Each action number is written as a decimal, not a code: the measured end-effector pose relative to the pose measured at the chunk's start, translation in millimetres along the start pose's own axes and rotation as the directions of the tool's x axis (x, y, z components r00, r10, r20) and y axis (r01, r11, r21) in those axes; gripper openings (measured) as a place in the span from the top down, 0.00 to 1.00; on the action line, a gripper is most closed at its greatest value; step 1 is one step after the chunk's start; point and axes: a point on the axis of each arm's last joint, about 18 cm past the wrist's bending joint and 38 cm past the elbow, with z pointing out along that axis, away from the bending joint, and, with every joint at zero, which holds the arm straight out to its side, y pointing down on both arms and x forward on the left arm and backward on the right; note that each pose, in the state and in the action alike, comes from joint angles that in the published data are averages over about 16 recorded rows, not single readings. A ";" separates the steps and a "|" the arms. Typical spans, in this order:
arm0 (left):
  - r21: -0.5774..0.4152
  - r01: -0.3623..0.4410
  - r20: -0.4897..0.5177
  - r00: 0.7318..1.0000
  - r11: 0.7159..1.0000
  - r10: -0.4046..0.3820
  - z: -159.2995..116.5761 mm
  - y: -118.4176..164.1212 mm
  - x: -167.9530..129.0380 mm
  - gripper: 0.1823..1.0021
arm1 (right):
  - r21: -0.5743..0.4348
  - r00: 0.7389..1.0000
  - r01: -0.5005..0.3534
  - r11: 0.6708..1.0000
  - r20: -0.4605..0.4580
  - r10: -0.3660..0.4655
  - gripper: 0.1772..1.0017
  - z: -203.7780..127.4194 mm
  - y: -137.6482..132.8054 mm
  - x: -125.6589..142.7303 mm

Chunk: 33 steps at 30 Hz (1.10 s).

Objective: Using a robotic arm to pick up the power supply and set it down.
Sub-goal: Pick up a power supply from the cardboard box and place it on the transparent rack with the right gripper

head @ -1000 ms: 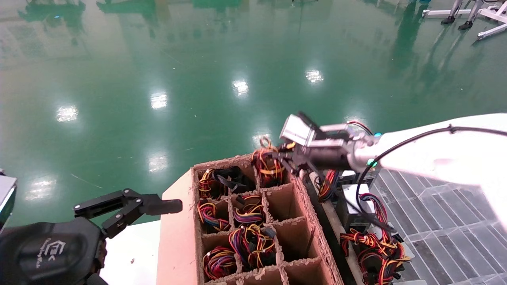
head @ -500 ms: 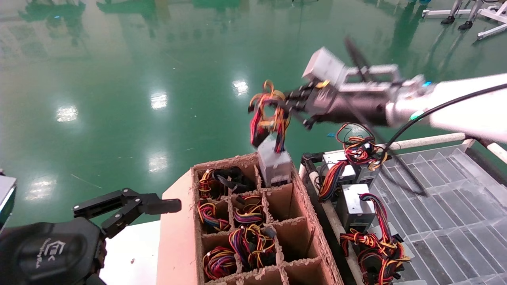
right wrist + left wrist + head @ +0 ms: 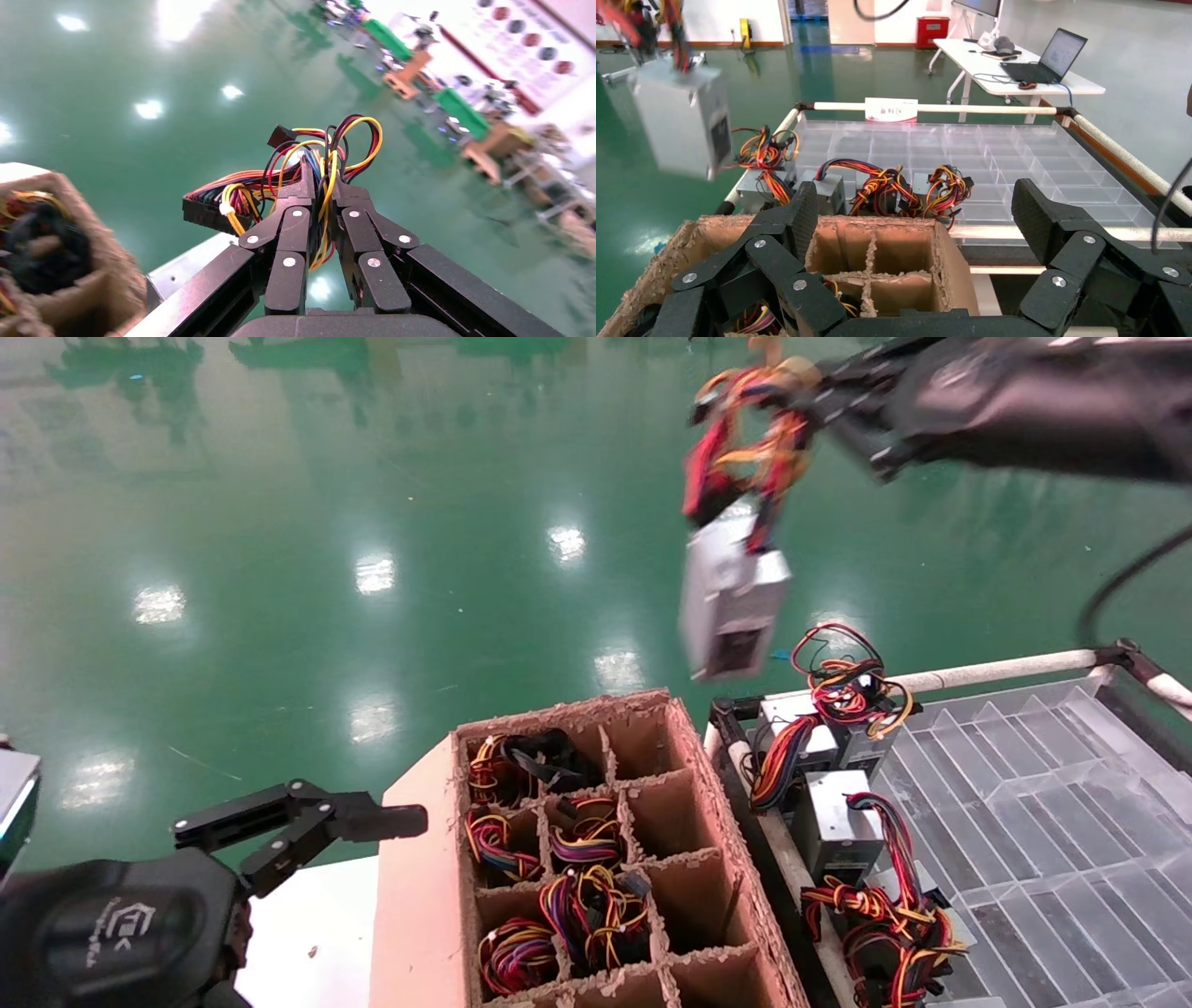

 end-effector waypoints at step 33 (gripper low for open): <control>0.000 0.000 0.000 1.000 1.000 0.000 0.0 0.0 0.0 0.00 | -0.360 1.000 -0.014 0.933 -0.019 0.008 0.96 -114.4 102.8 21.6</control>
